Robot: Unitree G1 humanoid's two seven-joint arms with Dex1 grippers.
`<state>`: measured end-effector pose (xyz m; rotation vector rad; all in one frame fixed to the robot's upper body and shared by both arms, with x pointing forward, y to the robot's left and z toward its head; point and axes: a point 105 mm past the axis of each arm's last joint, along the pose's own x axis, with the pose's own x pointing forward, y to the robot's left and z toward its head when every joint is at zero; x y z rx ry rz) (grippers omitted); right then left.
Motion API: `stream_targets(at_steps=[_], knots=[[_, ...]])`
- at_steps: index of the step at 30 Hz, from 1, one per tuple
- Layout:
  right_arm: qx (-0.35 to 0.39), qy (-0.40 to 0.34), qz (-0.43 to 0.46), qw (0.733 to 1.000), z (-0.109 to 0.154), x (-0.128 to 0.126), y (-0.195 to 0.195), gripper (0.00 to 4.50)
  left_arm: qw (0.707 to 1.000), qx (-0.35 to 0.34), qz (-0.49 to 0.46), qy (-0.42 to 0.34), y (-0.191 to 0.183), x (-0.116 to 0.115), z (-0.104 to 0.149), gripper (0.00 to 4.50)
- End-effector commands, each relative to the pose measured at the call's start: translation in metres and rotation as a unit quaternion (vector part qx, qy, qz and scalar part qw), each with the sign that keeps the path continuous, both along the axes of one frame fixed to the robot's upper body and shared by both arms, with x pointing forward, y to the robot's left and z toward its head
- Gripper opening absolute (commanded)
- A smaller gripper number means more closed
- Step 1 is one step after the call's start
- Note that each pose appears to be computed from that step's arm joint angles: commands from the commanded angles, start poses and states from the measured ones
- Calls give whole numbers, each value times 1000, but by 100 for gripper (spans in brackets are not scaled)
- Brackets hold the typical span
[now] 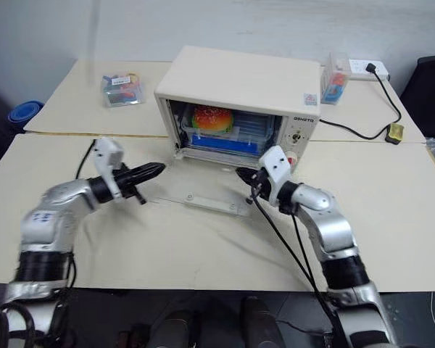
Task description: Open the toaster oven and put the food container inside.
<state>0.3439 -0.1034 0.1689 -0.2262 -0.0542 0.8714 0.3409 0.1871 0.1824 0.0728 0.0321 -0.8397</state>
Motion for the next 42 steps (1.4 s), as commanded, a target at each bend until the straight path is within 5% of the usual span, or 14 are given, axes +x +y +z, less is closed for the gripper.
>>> stream_targets(at_steps=[1,9,14,21,25,34,38,42], knots=[[-28,-21,2,999,10,-13,-34,0,993,29,-82,-79,15,-37,25,58],[-189,7,41,981,-60,-25,-98,0,966,132,-215,-51,32,-85,7,313],[-152,-1,70,986,-79,-27,-83,0,960,115,-242,-86,17,-87,13,447],[-75,-52,109,990,-64,-31,-42,0,978,26,-196,-61,19,-83,19,447],[9,-143,109,984,-21,-32,-23,0,990,-51,-101,-86,37,-69,36,447],[191,-189,48,962,54,-19,-25,0,991,-76,-20,-106,50,-65,37,447],[253,-158,53,953,80,-12,-34,0,992,-21,29,-124,64,-56,27,447],[126,-142,112,976,71,-24,-40,85,989,114,13,-91,79,-72,0,450]])
